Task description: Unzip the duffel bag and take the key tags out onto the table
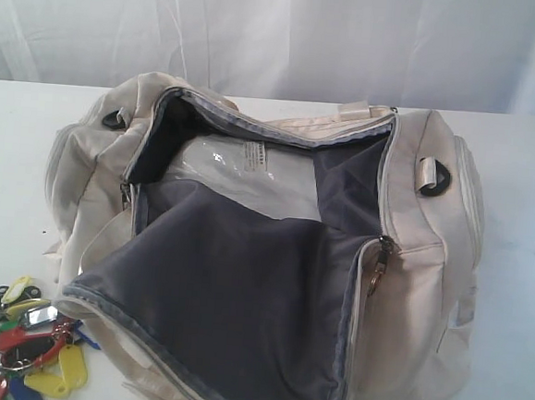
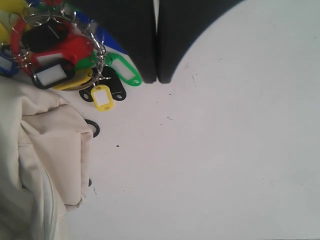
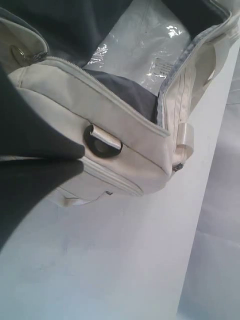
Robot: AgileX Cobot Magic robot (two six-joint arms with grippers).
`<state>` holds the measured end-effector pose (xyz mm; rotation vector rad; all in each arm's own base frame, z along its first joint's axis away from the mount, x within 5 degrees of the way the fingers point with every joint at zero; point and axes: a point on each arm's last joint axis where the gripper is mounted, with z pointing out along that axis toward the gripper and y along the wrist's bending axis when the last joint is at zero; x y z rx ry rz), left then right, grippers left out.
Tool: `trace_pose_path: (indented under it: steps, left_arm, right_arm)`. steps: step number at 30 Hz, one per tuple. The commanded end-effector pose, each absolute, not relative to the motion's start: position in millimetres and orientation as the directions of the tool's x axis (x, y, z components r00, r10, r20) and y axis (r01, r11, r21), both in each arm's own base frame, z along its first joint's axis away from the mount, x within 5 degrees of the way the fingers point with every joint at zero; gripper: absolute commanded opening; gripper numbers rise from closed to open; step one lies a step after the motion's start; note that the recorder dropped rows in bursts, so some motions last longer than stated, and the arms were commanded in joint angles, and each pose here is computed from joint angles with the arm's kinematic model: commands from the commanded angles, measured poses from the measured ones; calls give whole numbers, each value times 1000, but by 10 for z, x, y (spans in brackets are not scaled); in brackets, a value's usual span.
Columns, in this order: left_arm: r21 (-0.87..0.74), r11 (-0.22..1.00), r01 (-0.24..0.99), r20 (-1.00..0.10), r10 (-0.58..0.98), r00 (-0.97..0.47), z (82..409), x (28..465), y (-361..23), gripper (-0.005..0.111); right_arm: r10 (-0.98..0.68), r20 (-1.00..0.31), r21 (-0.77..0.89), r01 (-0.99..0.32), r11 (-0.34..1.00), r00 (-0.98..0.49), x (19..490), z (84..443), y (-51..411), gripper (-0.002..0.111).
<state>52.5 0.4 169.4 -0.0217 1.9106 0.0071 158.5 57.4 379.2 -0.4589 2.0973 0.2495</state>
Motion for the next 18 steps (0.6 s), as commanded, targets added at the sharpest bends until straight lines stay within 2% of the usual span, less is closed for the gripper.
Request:
trace_pose_path:
  steps: [1,7,13,18]
  left_arm:
    - [-13,1000,-14,-945,-16,-326,1689,526,1,0]
    - [-13,1000,-14,-945,-16,-326,1689,526,1,0]
    - [-13,1000,-14,-945,-16,-326,1689,526,1,0]
    - [-13,1000,-14,-945,-16,-326,1689,526,1,0]
  right_arm:
    - [-224,-850,-6,-416,909,-477,1586,3794,572,0]
    - [-247,-852,-14,-451,893,-462,1552,3801,628,0]
    - [-232,-897,-20,-488,872,-377,1284,3949,607,0]
    - [-142,-982,-68,-470,880,-124,540,4237,317,0]
